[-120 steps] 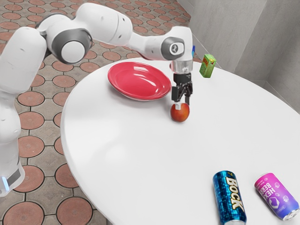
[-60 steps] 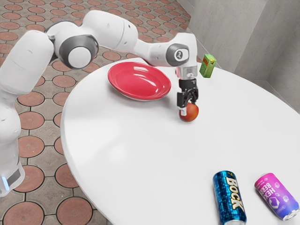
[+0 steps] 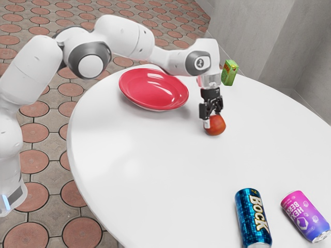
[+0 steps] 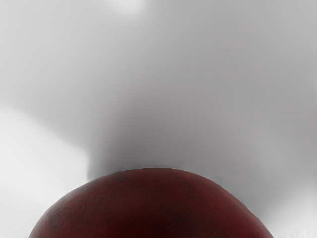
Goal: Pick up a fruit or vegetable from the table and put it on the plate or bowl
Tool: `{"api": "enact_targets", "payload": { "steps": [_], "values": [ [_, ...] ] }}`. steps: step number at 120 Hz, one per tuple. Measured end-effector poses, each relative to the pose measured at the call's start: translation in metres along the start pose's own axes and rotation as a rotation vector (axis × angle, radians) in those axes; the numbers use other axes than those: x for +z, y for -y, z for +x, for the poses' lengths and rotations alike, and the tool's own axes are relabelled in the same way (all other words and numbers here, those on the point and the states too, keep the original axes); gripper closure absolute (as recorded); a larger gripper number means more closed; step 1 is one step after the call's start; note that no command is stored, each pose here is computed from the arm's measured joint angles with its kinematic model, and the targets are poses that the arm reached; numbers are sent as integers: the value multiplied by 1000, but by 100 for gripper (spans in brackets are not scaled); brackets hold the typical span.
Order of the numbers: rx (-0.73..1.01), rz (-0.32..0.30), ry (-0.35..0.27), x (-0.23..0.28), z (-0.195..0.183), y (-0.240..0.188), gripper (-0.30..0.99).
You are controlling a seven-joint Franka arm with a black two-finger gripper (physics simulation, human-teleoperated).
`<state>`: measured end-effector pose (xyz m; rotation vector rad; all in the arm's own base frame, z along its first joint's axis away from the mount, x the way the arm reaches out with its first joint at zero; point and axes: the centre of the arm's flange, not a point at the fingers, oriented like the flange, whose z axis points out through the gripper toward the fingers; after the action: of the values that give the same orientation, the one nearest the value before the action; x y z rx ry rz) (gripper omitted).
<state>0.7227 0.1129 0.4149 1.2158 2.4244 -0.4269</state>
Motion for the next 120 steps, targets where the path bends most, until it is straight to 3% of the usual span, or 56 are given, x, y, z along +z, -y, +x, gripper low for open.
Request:
{"api": "enact_targets", "payload": {
  "steps": [96,120],
  "values": [
    [31,-67,36,26,-27,-10,0],
    [18,-75,43,26,-31,-10,31]
  ]
}}
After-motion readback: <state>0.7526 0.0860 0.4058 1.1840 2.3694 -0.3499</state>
